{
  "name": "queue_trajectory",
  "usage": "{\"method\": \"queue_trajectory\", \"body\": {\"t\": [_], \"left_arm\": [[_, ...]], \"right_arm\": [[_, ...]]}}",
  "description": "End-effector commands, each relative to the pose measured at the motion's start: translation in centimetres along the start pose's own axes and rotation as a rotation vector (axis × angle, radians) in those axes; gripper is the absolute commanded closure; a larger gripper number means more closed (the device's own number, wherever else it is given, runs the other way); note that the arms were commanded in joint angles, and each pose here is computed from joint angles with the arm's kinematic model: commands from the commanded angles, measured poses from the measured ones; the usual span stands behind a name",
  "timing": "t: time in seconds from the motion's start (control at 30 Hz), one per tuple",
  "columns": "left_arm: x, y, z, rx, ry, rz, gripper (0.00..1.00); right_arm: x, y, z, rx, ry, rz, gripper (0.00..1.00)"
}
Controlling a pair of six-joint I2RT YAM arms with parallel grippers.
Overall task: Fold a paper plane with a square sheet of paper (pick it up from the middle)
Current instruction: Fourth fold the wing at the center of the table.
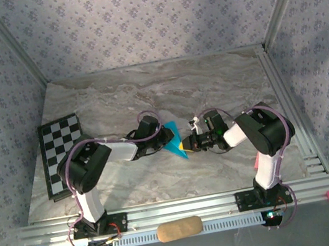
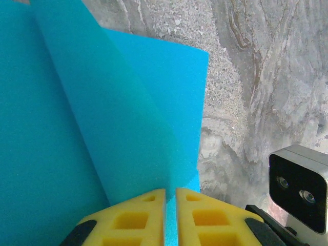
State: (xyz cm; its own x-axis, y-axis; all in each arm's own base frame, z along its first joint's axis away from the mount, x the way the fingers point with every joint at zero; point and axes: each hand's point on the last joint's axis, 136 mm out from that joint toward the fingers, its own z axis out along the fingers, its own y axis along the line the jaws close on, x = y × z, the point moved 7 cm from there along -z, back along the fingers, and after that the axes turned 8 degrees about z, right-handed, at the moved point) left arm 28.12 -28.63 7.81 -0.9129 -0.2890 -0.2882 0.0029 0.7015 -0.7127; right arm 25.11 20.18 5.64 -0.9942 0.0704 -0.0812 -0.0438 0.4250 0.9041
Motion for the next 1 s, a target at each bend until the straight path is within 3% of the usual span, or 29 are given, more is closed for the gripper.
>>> {"method": "queue_trajectory", "body": {"t": [0.0, 0.2, 0.4, 0.53, 0.8, 0.97], "left_arm": [[0.1, -0.3, 0.4, 0.001, 0.019, 0.021, 0.85], [0.1, -0.5, 0.4, 0.016, 0.021, 0.026, 0.84], [-0.3, -1.0, -1.5, 0.022, -0.045, 0.059, 0.68], [-0.3, 0.0, -3.4, -0.052, -0.103, 0.060, 0.65], [1.3, 1.9, -2.5, -0.121, -0.023, 0.016, 0.81], [1.9, 2.6, -1.9, -0.158, 0.016, 0.006, 0.86]], "right_arm": [[0.7, -2.2, 0.0, 0.077, 0.016, 0.095, 1.00], [0.7, -2.2, 0.0, 0.080, 0.015, 0.099, 1.00], [0.7, -2.1, -0.1, 0.082, 0.009, 0.094, 1.00], [0.6, -1.9, -0.2, 0.083, 0.003, 0.093, 1.00], [0.4, -1.7, -0.3, 0.081, -0.005, 0.095, 1.00], [0.4, -1.7, -0.3, 0.083, -0.010, 0.096, 1.00]]}}
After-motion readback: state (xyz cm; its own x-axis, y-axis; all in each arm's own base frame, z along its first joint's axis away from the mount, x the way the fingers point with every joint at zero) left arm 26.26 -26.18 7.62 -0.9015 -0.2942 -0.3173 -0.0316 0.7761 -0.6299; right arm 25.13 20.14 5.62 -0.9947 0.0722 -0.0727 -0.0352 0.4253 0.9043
